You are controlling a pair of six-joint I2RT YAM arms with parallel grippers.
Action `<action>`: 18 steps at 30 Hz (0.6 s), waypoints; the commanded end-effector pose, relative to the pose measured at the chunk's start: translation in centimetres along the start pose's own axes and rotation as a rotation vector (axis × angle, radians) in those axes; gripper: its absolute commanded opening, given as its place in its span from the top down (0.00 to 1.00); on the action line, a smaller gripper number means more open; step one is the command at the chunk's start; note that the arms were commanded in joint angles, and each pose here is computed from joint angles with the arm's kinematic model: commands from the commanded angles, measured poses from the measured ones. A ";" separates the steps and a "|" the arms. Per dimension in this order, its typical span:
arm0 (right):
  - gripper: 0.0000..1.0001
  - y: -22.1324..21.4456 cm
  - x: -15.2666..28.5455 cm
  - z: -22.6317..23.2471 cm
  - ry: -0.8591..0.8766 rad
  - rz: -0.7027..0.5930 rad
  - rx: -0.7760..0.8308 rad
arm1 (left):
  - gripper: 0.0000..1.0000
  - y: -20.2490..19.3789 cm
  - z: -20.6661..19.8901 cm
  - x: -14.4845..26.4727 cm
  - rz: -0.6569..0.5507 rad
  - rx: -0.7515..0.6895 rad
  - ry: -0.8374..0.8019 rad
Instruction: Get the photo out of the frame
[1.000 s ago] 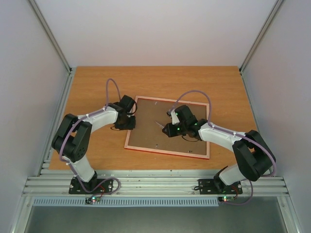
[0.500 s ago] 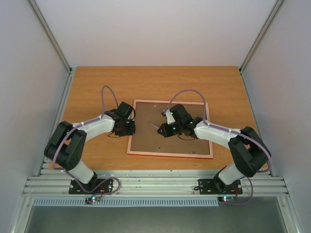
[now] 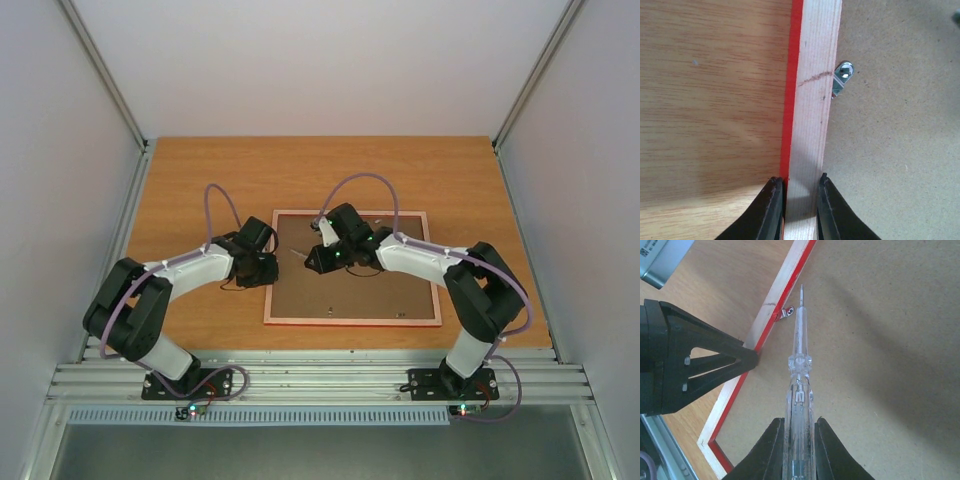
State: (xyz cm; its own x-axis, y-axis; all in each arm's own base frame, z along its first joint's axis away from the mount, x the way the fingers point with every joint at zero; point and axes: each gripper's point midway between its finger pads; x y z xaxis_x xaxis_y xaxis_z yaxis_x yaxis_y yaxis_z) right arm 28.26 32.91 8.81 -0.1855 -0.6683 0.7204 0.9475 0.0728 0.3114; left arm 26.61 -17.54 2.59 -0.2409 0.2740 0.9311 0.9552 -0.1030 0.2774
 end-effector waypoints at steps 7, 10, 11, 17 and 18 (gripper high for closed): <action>0.99 0.4 -1.6 1.3 0.021 0.045 0.002 | 0.92 -1.4 0.0 -0.5 0.035 0.047 -0.004; 0.99 0.5 -2.2 1.3 0.019 0.059 -0.002 | 0.92 -1.4 -0.1 -0.6 0.037 0.045 -0.002; 0.99 0.5 -2.4 1.3 0.019 0.064 -0.003 | 0.92 -1.5 -0.1 -0.7 0.040 0.044 -0.001; 0.99 0.1 -3.5 1.7 0.030 0.099 -0.004 | 0.92 -1.5 -0.2 -0.7 0.038 0.042 0.000; 0.99 0.0 -3.6 1.7 0.029 0.105 -0.005 | 0.92 -1.5 -0.2 -0.7 0.039 0.042 0.000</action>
State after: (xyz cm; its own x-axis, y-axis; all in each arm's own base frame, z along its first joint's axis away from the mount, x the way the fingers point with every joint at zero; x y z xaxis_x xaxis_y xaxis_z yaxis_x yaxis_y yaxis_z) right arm 28.88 35.39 7.04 -0.1146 -0.6653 0.7377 0.9602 0.1162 0.2540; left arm 26.55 -17.59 2.55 -0.2473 0.2637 0.9324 0.9544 -0.0996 0.2813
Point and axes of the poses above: each gripper's point midway between its finger pads, its own x axis back along the fingers, its own z axis along the line the jaws close on, y = z × x, and after that the axes turned 15 degrees about -x, right-handed
